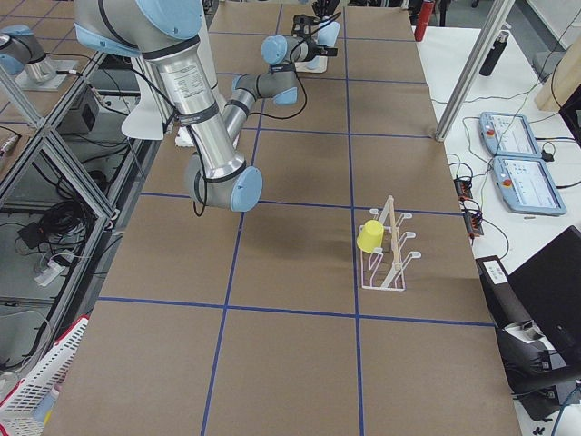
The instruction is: Transfer IKEA cup to right arm and place on rack
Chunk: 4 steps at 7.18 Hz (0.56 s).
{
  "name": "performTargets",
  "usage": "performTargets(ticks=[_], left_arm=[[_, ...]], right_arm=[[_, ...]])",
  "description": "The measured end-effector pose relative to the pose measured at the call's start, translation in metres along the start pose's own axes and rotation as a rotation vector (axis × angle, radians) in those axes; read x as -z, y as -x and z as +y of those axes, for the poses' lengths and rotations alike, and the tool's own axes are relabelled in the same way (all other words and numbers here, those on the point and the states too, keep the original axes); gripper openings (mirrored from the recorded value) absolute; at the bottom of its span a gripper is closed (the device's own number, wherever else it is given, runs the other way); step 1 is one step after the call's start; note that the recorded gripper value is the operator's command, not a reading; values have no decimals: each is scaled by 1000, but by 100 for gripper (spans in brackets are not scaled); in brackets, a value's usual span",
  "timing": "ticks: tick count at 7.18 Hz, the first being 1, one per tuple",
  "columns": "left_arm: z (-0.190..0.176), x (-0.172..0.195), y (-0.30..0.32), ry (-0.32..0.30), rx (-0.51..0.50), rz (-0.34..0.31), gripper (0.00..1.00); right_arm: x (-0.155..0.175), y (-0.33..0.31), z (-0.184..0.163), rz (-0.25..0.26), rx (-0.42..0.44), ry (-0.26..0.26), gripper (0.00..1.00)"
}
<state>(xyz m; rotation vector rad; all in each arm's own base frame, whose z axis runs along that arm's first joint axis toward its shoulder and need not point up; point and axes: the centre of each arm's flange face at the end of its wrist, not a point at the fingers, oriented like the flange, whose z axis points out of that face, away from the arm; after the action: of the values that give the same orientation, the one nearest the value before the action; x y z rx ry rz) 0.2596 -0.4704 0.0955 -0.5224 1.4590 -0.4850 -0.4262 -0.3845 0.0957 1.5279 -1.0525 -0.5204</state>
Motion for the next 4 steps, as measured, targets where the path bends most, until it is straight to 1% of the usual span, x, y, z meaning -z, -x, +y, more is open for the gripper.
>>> performTargets(ticks=[3,4], left_arm=[[2,-4,1,6,-1,-4,0],[2,-5,1,7,-1,-5,0]], right_arm=[[1,0,-1,10,6,-6,99],[1,0,-2,13,20,-8,99]])
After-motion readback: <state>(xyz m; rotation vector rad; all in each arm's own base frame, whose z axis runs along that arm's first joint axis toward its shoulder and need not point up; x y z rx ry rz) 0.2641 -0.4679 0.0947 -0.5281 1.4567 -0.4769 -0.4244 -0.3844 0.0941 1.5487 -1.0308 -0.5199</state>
